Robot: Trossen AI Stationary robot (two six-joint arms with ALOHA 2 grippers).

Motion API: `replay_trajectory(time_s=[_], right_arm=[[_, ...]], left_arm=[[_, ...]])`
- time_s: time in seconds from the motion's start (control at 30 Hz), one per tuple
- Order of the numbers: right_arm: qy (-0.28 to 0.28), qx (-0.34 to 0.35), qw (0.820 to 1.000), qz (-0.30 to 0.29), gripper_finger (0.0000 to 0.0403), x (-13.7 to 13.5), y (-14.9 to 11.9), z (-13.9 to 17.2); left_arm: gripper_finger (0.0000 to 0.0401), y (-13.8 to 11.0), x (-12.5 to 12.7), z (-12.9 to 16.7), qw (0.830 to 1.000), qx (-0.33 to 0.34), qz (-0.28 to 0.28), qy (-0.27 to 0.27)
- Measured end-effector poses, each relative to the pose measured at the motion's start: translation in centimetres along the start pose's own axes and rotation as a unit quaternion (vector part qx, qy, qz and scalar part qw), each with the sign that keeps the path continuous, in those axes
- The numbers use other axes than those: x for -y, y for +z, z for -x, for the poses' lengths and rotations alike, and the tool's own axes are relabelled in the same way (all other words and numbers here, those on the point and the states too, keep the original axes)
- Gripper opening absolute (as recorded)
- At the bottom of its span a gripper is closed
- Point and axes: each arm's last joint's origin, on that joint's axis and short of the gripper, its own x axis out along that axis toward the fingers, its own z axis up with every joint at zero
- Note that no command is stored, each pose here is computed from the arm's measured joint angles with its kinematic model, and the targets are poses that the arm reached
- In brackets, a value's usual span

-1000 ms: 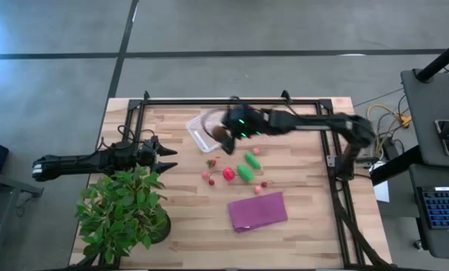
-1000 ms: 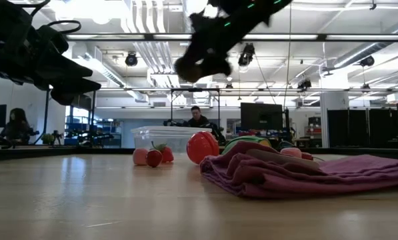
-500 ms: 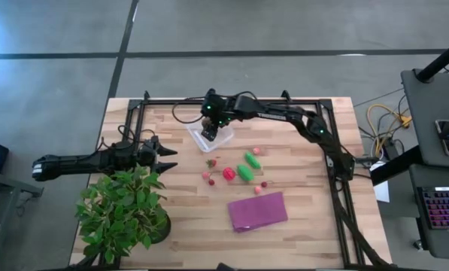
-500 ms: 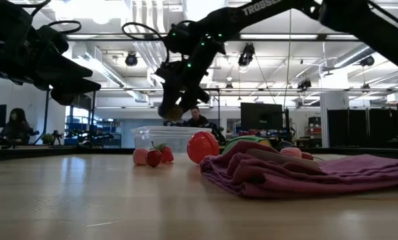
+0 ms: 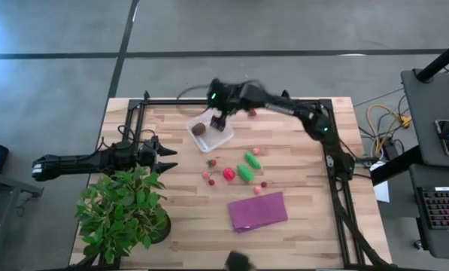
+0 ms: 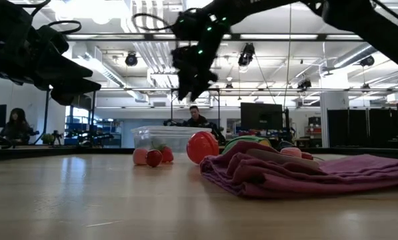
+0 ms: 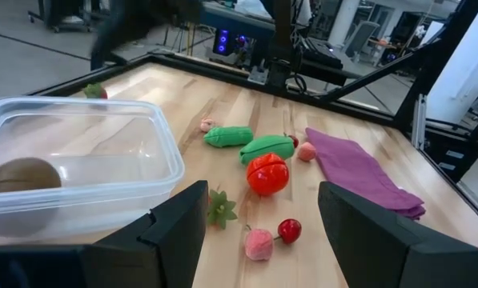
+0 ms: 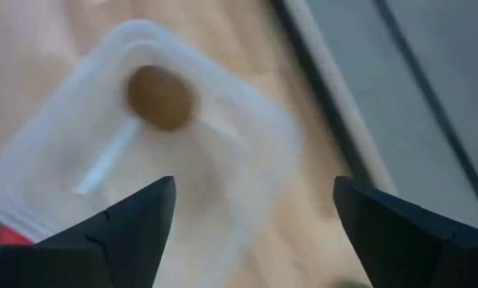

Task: Pick and placing Produce into tupperware
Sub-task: Put the top red strawberry into the transparent bin

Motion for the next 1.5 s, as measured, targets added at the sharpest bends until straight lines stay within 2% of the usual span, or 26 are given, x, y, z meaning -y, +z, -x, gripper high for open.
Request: replay_trajectory(time_s=[0.1, 0.23, 0.3, 0.4, 0.57, 0.7, 1.03, 1.23, 1.33, 1.5], right_arm=[[-0.03, -0.046, 0.998, -0.032, 0.0326, 5.1, -1.4, 0.9], [-0.045, -0.108, 0.989, -0.094, 0.0326, 11.7, -4.2, 0.0], [-0.036, -0.112, 0.987, -0.105, 0.0326, 13.7, -5.0, 0.1], [-0.027, -0.131, 0.987, -0.089, 0.0325, 15.1, -6.3, -0.7], [0.015, -0.169, 0.983, -0.072, 0.0325, 15.0, -8.6, -3.3], [0.002, -0.202, 0.977, -0.065, 0.0325, 14.3, -10.0, -4.8], [-0.029, -0.178, 0.966, -0.188, 0.0325, 14.0, -10.4, -6.1], [0.01, -0.17, 0.938, -0.302, 0.0325, 13.8, -10.1, -6.9], [0.009, -0.179, 0.931, -0.317, 0.0325, 13.8, -10.2, -8.2], [0.01, -0.21, 0.929, -0.304, 0.0325, 13.6, -10.7, -9.6]], left_arm=[[0.0224, 0.0, 0.0, 0.0, 1.0, 0.0, 0.0, 0.0], [0.0224, 0.0, 0.0, 0.0, 1.0, 0.0, 0.0, 0.0], [0.0224, 0.0, 0.0, 0.0, 1.0, 0.0, 0.0, 0.0], [0.0224, 0.0, 0.0, 0.0, 1.0, 0.0, 0.0, 0.0], [0.0224, 0.0, 0.0, 0.0, 1.0, 0.0, 0.0, 0.0], [0.0224, 0.0, 0.0, 0.0, 1.0, 0.0, 0.0, 0.0], [0.0224, 0.0, 0.0, 0.0, 1.0, 0.0, 0.0, 0.0], [0.0224, 0.0, 0.0, 0.0, 1.0, 0.0, 0.0, 0.0], [0.0224, 0.0, 0.0, 0.0, 1.0, 0.0, 0.0, 0.0], [0.0224, 0.0, 0.0, 0.0, 1.0, 0.0, 0.0, 0.0]])
